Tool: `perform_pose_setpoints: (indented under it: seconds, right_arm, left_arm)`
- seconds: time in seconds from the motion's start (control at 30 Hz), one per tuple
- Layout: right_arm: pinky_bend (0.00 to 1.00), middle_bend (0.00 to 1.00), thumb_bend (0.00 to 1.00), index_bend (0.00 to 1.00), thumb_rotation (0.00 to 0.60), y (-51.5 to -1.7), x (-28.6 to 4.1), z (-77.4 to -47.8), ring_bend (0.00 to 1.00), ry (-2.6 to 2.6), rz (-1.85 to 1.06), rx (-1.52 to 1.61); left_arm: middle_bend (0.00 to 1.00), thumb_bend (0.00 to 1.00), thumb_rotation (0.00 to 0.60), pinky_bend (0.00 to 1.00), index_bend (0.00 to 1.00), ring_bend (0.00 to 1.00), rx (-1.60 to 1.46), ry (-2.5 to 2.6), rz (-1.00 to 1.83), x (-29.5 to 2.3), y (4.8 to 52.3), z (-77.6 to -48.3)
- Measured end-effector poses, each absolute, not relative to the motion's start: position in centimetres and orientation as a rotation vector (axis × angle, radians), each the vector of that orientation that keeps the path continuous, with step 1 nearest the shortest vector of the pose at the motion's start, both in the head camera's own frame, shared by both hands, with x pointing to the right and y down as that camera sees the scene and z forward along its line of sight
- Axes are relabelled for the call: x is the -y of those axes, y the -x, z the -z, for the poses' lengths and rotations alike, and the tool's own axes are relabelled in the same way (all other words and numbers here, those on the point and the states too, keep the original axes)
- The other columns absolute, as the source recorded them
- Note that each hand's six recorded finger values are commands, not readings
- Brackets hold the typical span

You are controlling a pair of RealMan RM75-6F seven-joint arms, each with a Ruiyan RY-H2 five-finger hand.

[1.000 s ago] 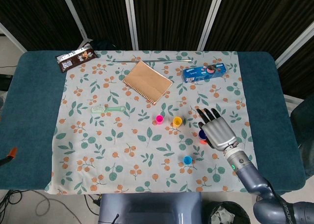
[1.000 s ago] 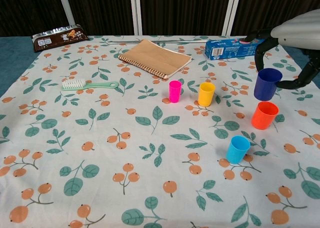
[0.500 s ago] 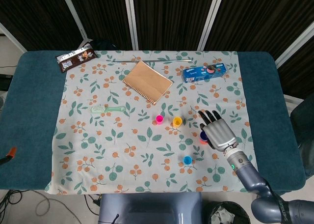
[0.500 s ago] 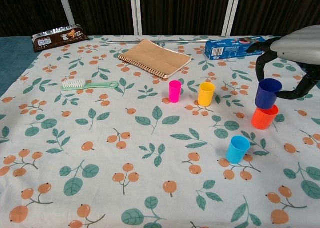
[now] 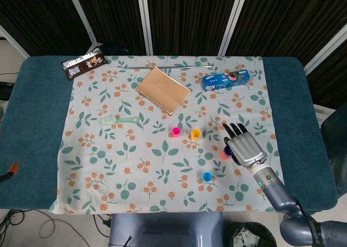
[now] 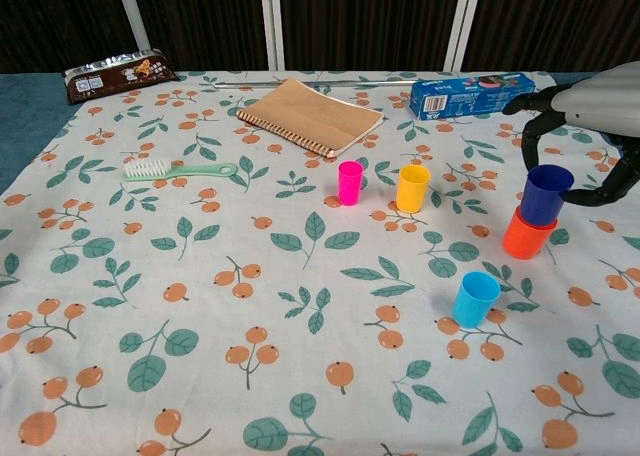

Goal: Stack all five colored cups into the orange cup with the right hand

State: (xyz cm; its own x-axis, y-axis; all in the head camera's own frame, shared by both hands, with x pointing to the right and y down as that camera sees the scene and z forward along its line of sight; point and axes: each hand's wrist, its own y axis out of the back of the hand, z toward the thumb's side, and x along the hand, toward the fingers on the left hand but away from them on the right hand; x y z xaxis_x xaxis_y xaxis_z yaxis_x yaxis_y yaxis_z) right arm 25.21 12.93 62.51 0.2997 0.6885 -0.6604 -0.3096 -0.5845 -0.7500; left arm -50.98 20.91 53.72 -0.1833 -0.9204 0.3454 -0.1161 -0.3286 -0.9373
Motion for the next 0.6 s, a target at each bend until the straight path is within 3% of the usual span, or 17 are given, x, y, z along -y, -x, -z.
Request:
perform_pose_setpoints:
  seconds: [0.6]
  right_arm:
    - [0.13,0.00,0.44,0.47,0.600,-25.54,-12.67,-63.32,0.08,1.676,-1.441,0.339]
  left_arm:
    - [0.00,0.23,0.600,0.02,0.09,0.00,-1.243,1.423,1.580,-20.83,51.03,-53.68]
